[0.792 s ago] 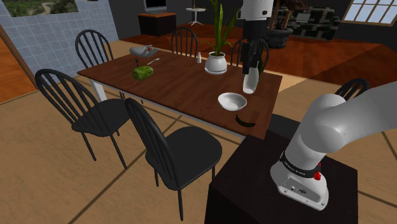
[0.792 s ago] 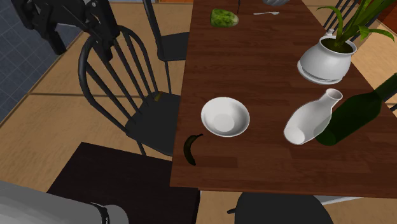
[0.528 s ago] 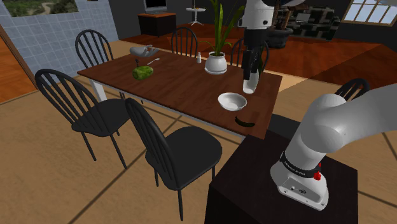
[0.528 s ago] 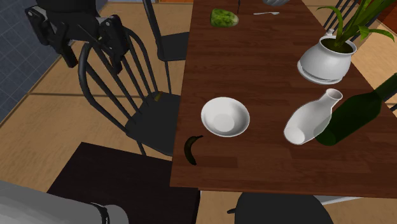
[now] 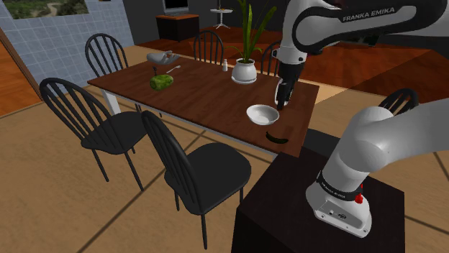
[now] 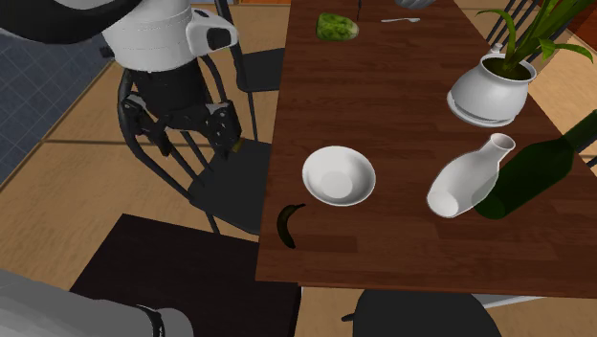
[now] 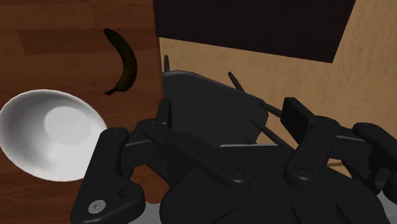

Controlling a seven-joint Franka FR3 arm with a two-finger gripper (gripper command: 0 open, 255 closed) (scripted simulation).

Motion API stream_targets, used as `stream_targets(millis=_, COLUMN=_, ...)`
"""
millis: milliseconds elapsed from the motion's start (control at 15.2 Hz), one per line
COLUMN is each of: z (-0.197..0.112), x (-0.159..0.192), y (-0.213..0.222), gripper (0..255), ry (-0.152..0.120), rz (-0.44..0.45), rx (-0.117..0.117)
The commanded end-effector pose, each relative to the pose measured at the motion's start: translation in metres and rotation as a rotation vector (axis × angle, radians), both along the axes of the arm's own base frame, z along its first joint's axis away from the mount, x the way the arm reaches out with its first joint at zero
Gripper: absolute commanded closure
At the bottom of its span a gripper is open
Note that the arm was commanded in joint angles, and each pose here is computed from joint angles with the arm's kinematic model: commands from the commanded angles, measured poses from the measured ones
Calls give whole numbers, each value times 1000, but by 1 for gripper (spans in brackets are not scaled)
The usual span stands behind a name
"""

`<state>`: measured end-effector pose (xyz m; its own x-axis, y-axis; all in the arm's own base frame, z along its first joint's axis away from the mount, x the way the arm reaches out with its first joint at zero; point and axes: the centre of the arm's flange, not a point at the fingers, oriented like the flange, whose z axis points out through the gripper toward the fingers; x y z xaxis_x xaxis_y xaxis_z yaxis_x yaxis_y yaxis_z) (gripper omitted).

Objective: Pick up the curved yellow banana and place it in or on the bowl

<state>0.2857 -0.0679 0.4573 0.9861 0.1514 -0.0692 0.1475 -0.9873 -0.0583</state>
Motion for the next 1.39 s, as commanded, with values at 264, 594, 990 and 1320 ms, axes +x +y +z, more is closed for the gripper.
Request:
stream_targets(millis=264, z=-69, x=-6, y=-35, gripper=0, ry=-42, rz=44, rx=-5)
stream_targets(millis=594, z=-128, x=-6, y=-64, gripper=0, ry=-75, rz=80, rx=-8)
stream_targets(millis=990, z=-198, x=-2, y=-98, gripper=0, ry=-114, rz=122, rx=-12)
stream_targets(millis=1320, z=-247, x=2, y=-119, gripper=0, ry=-138, rz=148, rx=-15)
